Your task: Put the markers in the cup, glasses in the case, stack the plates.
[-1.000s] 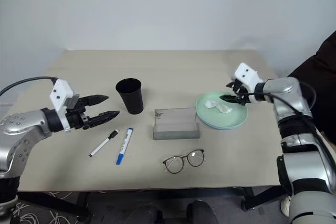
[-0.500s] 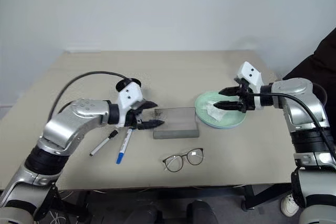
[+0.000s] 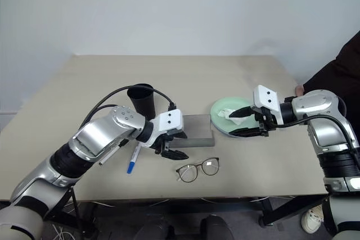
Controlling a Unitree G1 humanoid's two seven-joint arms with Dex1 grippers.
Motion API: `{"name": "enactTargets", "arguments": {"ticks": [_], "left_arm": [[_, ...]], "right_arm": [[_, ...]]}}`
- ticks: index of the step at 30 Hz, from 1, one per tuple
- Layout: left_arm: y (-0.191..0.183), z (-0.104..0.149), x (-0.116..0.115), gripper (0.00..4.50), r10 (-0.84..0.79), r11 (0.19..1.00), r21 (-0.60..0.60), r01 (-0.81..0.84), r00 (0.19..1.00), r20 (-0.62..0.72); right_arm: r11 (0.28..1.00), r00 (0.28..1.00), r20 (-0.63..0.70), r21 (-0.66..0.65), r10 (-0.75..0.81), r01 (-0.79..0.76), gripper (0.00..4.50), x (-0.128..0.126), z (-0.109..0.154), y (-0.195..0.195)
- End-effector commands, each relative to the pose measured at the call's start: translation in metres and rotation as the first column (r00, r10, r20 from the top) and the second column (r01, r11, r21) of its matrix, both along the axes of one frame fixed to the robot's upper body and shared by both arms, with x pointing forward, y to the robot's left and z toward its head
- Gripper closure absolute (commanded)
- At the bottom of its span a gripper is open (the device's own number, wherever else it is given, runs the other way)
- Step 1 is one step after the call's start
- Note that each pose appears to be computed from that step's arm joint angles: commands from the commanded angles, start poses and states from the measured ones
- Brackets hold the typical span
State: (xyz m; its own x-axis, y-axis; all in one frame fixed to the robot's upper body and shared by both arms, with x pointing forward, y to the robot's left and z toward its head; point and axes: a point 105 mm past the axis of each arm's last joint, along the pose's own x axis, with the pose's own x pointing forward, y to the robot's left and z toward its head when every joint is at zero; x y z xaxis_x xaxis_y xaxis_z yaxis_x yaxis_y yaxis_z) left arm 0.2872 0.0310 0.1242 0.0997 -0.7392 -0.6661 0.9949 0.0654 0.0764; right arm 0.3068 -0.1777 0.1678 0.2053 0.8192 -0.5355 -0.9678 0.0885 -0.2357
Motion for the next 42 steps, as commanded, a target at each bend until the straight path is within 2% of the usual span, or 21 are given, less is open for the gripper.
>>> {"name": "enactTargets", "arguments": {"ticks": [1, 4, 10, 24, 27, 35, 42], "left_arm": [[-0.009, 0.008, 0.001, 0.97, -0.027, 1.000, -0.003, 0.027, 1.000, -0.007], [-0.019, 0.004, -0.001, 0.97, -0.043, 0.999, 0.009, 0.043, 0.998, -0.055], [-0.041, -0.001, -0.006, 0.97, -0.074, 0.997, 0.034, 0.076, 0.995, -0.062], [-0.038, -0.026, -0.013, 0.97, -0.030, 0.990, 0.134, 0.041, 0.996, -0.085], [-0.039, -0.034, -0.011, 1.55, 0.007, 0.990, 0.144, 0.007, 0.995, -0.095], [-0.041, -0.046, -0.009, 4.38, 0.040, 0.986, 0.165, -0.024, 0.995, -0.094], [-0.042, -0.047, -0.008, 4.45, 0.025, 0.985, 0.171, -0.011, 0.997, -0.079]], "right_arm": [[1.000, 0.998, 0.056, 0.008, 0.023, -0.023, 1.65, -0.002, 0.014, 0.000], [1.000, 0.998, 0.056, 0.002, 0.019, -0.019, 1.65, -0.002, 0.013, 0.000], [1.000, 0.998, 0.062, -0.002, 0.013, -0.013, 1.65, 0.000, 0.011, 0.002], [1.000, 0.998, 0.066, 0.007, -0.019, 0.019, 1.65, -0.003, 0.006, 0.002], [1.000, 0.998, 0.065, 0.007, -0.026, 0.026, 1.62, -0.004, 0.005, 0.002], [0.999, 0.997, 0.063, 0.006, -0.040, 0.039, 1.62, -0.005, 0.004, 0.001], [0.999, 0.996, 0.066, -0.001, -0.054, 0.055, 1.62, -0.005, 0.003, 0.000]]}}
